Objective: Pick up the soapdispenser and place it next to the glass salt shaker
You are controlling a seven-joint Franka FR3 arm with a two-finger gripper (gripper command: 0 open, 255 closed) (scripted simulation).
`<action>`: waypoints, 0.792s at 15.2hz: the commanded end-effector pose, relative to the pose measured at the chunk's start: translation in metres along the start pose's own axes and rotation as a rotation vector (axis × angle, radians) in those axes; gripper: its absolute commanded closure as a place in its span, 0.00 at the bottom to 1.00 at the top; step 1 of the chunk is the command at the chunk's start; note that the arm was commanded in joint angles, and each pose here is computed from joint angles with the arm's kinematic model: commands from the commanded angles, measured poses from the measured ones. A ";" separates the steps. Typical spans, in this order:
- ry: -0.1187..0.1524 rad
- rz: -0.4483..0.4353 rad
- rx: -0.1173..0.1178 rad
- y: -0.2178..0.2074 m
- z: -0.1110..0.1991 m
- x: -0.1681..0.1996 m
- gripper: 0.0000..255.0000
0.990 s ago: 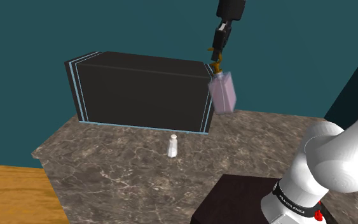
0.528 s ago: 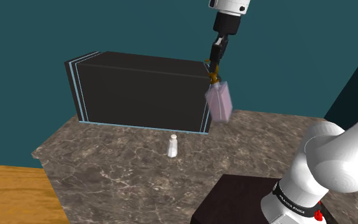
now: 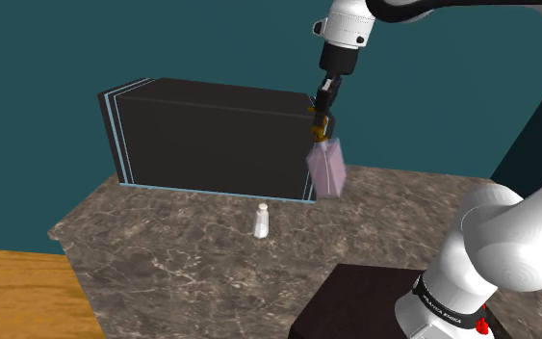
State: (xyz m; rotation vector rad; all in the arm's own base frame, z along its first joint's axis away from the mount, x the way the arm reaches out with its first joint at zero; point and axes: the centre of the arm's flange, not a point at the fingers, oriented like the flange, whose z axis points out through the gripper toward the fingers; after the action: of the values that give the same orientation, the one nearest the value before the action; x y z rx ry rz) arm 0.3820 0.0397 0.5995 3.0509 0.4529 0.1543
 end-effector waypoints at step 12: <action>0.001 0.000 0.000 -0.004 0.068 -0.006 1.00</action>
State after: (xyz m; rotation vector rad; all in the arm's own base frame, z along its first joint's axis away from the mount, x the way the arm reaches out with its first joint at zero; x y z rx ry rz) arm 0.3831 0.0383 0.5363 3.0508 0.4529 0.1544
